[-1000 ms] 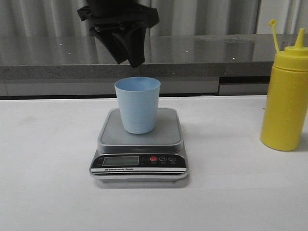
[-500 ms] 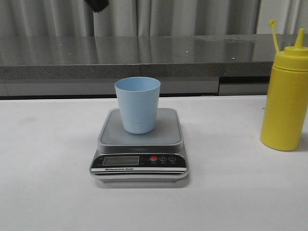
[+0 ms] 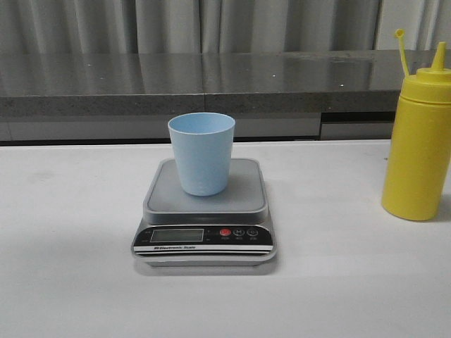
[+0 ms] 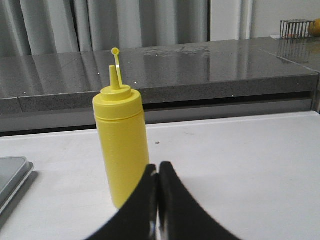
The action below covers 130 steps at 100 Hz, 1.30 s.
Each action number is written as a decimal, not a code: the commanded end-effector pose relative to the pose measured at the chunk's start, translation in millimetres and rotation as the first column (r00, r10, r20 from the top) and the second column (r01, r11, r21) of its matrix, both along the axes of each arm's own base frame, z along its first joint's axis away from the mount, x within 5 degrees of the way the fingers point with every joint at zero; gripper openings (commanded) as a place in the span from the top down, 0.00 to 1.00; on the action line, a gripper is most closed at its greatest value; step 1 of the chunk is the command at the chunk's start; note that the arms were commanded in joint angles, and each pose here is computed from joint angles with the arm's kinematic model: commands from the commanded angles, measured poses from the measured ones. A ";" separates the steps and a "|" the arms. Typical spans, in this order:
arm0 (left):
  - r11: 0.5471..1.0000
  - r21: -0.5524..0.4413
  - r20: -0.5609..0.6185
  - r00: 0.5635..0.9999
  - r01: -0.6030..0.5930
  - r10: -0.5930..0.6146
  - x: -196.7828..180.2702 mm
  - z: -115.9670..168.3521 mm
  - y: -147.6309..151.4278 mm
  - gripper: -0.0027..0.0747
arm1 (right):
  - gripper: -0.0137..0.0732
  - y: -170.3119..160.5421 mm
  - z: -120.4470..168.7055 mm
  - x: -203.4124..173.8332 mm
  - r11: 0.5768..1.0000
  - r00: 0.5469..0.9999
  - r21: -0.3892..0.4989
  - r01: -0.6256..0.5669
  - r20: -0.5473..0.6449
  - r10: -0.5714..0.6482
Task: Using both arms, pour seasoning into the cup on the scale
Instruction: 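Raise the left gripper away from the cup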
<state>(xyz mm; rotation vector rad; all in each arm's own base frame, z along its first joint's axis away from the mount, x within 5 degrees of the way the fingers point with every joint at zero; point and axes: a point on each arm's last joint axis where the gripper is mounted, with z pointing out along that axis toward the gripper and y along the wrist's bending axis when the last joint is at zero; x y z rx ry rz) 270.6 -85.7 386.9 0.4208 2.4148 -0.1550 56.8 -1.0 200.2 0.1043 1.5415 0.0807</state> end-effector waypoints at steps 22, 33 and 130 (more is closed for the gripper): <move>0.988 -0.131 0.191 0.975 -0.087 0.112 -59.4 2.5 27.9 0.99 | 0.92 0.2 14.2 -3.1 1.000 0.994 -0.019 0.001 0.111 0.001; 0.982 -0.161 0.221 0.966 -0.097 0.132 -78.9 -6.0 33.1 0.99 | 0.92 0.2 14.2 -3.1 1.000 0.994 -0.019 0.001 0.111 0.001; 0.956 -0.294 0.562 0.806 -0.018 0.188 -215.7 -87.1 69.2 0.99 | 0.92 0.3 15.5 -3.3 1.000 0.992 -0.020 0.000 0.125 0.002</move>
